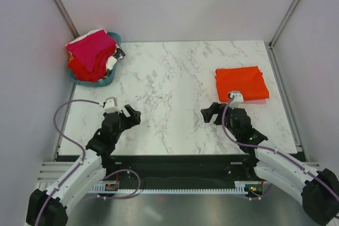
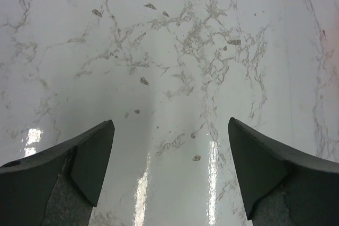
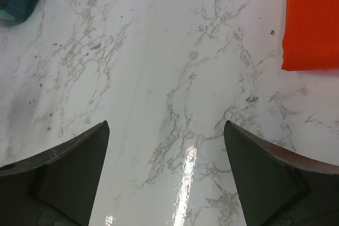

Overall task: Fold and stack the t-shirts
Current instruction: Grab the tshirt from the pile

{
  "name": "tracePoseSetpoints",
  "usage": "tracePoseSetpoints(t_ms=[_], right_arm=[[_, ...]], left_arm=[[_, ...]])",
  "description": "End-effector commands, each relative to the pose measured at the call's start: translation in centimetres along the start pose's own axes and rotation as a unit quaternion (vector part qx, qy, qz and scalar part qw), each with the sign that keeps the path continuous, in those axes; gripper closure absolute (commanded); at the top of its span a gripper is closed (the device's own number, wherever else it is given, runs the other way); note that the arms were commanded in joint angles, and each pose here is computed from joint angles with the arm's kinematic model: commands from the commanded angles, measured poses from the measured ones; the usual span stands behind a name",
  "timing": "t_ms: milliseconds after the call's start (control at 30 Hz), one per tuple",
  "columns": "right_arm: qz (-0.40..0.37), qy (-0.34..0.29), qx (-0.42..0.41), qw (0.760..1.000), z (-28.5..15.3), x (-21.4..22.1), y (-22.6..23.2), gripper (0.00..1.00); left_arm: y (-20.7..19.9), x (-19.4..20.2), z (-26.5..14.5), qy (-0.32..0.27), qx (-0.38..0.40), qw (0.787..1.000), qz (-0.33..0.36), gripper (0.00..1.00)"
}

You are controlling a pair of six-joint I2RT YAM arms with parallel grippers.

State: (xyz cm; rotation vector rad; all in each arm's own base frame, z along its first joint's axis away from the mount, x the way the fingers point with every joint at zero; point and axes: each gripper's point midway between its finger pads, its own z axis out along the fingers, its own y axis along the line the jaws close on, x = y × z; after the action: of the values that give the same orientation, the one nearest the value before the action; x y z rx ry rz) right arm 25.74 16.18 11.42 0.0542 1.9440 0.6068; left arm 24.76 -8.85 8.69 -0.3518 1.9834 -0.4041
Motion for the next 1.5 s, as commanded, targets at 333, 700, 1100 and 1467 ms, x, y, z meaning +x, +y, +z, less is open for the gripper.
tracePoseSetpoints(t_ms=[333, 700, 1100, 1467], right_arm=[[0.017, -0.007, 0.023, 1.000, -2.0, 0.3, -1.3, 0.05], [0.020, -0.009, 0.017, 1.000, -2.2, 0.1, -1.1, 0.05], [0.024, -0.018, 0.008, 1.000, -2.8, -0.3, -0.8, 0.05], [0.019, -0.005, 0.020, 1.000, -2.4, 0.2, -1.2, 0.02]], left_arm=[[-0.7, -3.7, 2.1, -0.005, -0.077, 0.991, -0.106, 0.00], [-2.7, -22.5, 6.3, -0.124, -0.103, 0.953, -0.256, 0.06], [7.2, -35.3, 13.3, -0.185, -0.267, 0.927, -0.184, 0.16], [12.7, -32.9, 23.4, -0.117, -0.272, 0.937, -0.186, 0.21]])
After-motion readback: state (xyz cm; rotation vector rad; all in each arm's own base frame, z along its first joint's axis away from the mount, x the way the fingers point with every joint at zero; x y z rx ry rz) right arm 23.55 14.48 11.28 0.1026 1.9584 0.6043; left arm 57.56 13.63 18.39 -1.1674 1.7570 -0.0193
